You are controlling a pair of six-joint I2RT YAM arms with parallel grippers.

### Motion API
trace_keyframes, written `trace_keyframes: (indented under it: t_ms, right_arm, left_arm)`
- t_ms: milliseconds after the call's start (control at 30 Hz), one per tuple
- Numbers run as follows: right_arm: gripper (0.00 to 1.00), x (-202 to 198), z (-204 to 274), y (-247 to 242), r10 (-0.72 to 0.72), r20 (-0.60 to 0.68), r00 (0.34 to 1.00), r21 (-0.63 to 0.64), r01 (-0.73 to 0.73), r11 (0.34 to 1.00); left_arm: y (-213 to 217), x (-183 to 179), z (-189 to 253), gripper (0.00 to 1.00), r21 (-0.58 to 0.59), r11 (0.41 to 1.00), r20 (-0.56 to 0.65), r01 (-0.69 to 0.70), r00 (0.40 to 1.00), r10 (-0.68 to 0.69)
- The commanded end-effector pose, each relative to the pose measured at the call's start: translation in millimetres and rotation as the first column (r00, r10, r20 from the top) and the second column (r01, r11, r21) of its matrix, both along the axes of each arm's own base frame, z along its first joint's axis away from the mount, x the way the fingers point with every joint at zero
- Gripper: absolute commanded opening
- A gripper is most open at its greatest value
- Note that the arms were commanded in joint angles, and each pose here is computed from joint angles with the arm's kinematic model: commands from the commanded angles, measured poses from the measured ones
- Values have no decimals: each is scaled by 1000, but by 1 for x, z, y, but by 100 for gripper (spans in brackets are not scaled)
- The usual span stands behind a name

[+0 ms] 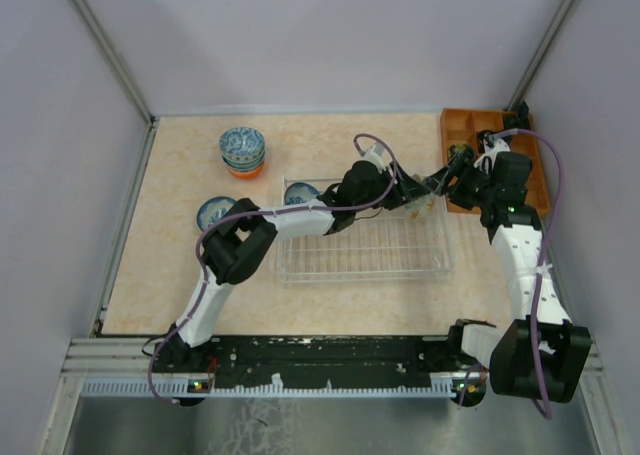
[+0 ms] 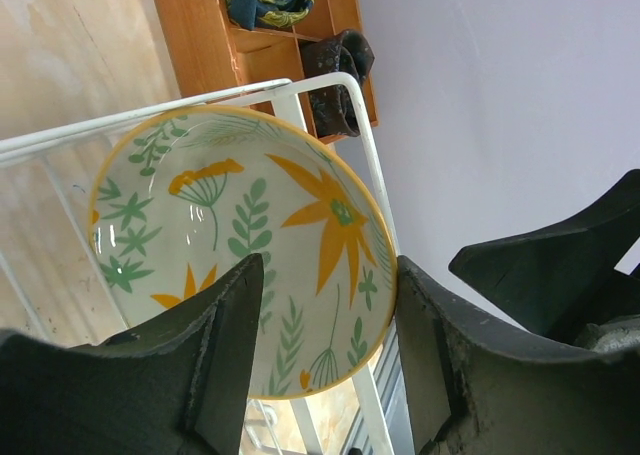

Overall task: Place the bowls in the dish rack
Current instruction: Place the bowl in the dish rack.

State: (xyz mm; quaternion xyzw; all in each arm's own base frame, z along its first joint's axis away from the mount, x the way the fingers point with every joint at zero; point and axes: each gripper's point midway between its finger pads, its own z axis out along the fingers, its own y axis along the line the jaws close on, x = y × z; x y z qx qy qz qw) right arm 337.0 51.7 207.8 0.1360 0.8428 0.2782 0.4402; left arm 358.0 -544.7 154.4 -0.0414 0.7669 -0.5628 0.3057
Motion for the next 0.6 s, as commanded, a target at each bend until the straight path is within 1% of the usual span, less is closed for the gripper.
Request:
trace_keyframes:
  t_ms: [0,100,200,267,300,400,433,467,567]
  right_arm:
    - [64,4,13,0,3,57,998,7,-3,1000]
    - [64,4,13,0,2,59,998,5,-3,1000]
    - [64,4,12,0,3,58,998,5,-4,1000]
    - [64,4,12,0,4,59,998,7,-5,1000]
    - [64,4,12,0,3,59,998,6,-4,1000]
    - [64,4,12,0,4,57,998,8,-4,1000]
    - [64,4,12,0,5,59,998,7,-5,1000]
    - [64,3,12,0,5,58,998,8,-6,1000]
    - [64,3,13,0,5,61,998,7,-6,1000]
  left_arm:
    - [8,7,-13,61,45,999,-1,-17,1000,17]
    - [6,7,-8,68,30,999,10,-9,1000,9]
    - [6,7,-4,70,23,1000,19,-6,1000,6]
    - [6,6,-1,73,19,1000,25,-6,1000,6]
    - [6,6,0,77,16,1000,30,-7,1000,6]
    - [8,5,7,81,1,1000,45,-7,999,7]
    - [9,6,9,88,-2,1000,50,-10,999,10]
    - [11,5,10,93,-3,1000,53,-12,999,12]
    - [13,5,16,94,-10,1000,71,-15,997,15]
